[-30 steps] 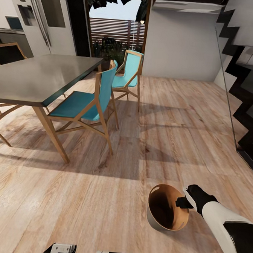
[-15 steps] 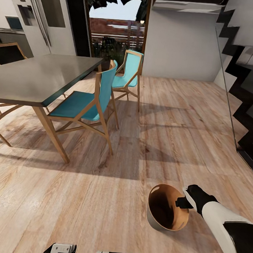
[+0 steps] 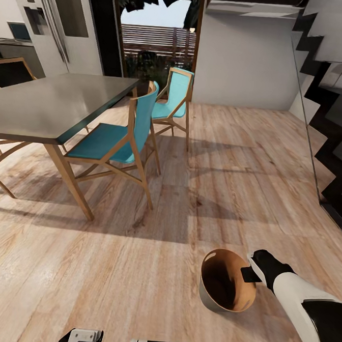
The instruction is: Put the three can of soda from the living room inside the tash can in the kitchen.
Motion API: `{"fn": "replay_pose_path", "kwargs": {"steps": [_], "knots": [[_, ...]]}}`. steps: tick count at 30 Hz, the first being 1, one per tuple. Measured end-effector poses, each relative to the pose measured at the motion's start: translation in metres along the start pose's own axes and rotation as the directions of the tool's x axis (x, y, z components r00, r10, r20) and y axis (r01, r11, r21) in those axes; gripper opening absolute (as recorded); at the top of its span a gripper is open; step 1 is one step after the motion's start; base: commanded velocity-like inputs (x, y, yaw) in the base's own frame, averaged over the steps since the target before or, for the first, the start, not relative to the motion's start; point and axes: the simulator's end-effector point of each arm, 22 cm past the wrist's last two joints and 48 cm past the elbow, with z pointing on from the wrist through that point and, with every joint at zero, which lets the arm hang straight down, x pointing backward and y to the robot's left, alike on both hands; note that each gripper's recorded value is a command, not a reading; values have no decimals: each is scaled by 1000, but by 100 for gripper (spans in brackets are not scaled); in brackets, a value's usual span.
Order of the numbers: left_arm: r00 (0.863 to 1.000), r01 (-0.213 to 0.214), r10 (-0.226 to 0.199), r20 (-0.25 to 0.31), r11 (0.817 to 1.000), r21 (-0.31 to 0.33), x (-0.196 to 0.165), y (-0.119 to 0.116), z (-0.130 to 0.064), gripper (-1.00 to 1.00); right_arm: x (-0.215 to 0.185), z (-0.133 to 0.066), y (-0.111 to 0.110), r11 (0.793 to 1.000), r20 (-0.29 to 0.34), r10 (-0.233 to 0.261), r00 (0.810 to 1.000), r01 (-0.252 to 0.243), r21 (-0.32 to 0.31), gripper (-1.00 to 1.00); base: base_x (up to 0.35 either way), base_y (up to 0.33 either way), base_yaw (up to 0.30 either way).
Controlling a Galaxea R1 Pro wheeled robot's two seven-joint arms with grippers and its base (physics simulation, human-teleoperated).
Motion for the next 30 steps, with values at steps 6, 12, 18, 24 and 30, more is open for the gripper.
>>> {"fn": "replay_pose_path", "kwargs": {"steps": [6, 12, 18, 24, 30], "knots": [[1000, 0, 0, 0, 1000, 0, 0, 0, 0, 100, 0, 0, 0, 1000, 0, 0, 1000, 0, 0, -100, 0, 0, 0], [1000, 0, 0, -1, 1000, 0, 1, 0, 0, 100, 0, 0, 0, 1000, 0, -1, 1000, 1, 0, -100, 0, 0, 0], [1000, -1, 1, 1, 1000, 0, -1, 0, 0, 100, 1, -1, 1, 1000, 0, 4, 1000, -4, -3, -100, 0, 0, 0], [1000, -1, 1, 26, 1000, 0, -12, 0, -2, 100, -6, -13, -2, 1000, 24, 17, 1000, -17, -6, -100, 0, 0, 0], [999, -1, 1, 51, 1000, 0, -23, 0, -4, 100, -14, -25, -4, 1000, 48, 29, 998, -29, -10, -100, 0, 0, 0]]}}
